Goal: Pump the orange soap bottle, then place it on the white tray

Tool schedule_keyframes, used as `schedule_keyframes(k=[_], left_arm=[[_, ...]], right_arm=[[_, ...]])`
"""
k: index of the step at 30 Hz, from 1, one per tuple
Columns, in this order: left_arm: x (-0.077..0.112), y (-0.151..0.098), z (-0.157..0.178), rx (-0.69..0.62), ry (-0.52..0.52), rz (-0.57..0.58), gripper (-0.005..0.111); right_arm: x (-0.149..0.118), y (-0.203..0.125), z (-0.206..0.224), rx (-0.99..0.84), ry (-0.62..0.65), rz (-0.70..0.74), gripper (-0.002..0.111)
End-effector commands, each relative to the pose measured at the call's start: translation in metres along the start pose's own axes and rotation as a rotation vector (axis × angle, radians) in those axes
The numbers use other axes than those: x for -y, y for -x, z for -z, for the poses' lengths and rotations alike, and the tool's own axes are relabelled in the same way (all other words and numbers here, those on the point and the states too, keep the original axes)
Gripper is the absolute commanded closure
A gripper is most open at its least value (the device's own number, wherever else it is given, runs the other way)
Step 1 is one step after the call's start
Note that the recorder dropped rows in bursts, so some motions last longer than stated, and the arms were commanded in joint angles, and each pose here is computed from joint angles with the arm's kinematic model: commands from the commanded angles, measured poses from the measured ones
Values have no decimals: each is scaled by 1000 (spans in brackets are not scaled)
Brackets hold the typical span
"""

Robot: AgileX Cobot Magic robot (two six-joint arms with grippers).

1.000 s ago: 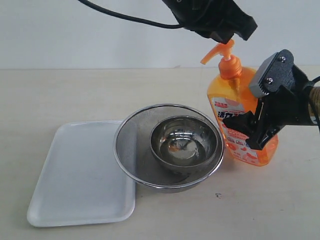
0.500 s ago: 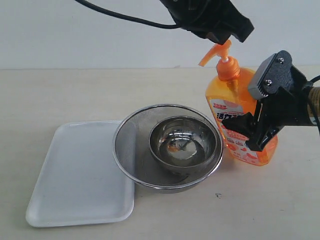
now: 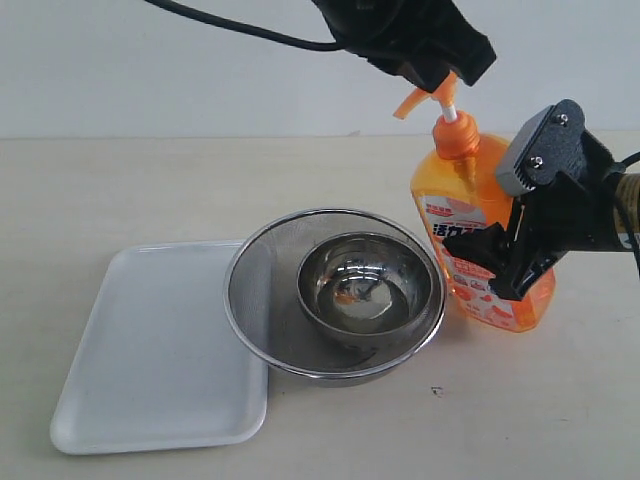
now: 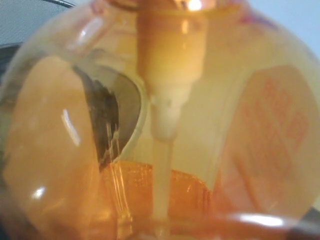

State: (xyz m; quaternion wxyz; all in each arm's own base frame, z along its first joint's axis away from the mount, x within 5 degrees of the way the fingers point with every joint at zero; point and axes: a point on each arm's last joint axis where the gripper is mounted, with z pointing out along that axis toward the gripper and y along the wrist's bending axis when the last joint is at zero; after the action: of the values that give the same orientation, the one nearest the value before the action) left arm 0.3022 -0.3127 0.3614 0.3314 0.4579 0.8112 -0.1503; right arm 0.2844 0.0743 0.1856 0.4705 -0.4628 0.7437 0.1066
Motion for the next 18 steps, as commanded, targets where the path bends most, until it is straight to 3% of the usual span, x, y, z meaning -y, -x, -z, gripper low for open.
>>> schedule_keyframes(k=[1,18], left_arm=[[3,5,5,45,7,-2,102],[-1,15,8,154,56,-17,102]], right_arm=[[-3,-6,-2,-31,10,-10,108],[-2,-5,-2,-21,-2,-29,108]])
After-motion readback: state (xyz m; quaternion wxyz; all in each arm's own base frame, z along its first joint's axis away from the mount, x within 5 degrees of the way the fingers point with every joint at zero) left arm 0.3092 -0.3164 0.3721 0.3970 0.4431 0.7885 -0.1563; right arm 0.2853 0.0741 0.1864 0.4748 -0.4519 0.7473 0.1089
